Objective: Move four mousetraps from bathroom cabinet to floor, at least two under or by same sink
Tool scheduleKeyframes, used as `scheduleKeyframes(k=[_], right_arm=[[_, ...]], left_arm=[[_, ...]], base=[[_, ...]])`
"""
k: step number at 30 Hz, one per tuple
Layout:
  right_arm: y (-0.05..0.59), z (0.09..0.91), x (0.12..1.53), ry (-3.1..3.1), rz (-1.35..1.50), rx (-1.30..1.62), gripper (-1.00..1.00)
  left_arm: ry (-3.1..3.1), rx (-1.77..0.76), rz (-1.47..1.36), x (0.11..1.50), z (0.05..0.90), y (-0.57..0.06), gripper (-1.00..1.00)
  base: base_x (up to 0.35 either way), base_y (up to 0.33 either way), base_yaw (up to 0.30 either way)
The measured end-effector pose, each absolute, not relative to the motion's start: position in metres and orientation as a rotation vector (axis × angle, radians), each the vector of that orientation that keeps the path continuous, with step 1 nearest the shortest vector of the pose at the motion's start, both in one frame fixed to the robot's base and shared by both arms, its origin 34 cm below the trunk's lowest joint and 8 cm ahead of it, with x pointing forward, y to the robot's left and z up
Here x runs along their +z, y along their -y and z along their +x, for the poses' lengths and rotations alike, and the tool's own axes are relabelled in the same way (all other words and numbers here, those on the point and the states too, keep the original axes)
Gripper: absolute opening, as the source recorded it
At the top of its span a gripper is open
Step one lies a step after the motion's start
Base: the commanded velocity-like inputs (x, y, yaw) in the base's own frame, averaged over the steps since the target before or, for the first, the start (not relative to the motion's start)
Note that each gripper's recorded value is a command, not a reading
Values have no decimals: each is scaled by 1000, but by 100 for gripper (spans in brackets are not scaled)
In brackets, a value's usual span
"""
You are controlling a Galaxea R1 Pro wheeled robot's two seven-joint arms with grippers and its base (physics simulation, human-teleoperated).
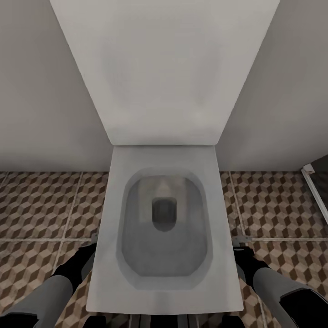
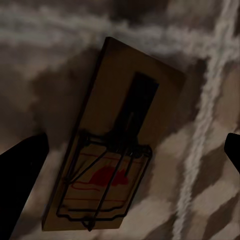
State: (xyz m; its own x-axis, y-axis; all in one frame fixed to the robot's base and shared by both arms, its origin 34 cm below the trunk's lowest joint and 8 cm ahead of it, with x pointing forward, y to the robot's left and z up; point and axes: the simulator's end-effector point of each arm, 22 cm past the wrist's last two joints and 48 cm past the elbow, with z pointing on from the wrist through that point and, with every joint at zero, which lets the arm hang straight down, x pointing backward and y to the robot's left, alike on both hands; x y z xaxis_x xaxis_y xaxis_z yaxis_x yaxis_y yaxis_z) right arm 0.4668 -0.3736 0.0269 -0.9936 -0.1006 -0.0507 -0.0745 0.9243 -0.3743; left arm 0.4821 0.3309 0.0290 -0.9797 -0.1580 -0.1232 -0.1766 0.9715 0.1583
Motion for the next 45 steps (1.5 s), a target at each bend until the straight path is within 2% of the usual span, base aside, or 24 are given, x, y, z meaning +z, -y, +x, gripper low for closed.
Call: scheduleKeyframes(k=[39,40,45], right_arm=[[374,467,27,-3014,-139,-583,100],[374,467,27,-3013,-140,-583,100],[373,467,27,-3014,-138,-582,100]], left_arm=[[-3010,257,-258,29,482,-331,-100],[-3010,257,-259,29,482,-331,100],[-3015,255,-263,28,480,-330,100]], base=[[0,0,0],[0,0,0],[0,0,0]])
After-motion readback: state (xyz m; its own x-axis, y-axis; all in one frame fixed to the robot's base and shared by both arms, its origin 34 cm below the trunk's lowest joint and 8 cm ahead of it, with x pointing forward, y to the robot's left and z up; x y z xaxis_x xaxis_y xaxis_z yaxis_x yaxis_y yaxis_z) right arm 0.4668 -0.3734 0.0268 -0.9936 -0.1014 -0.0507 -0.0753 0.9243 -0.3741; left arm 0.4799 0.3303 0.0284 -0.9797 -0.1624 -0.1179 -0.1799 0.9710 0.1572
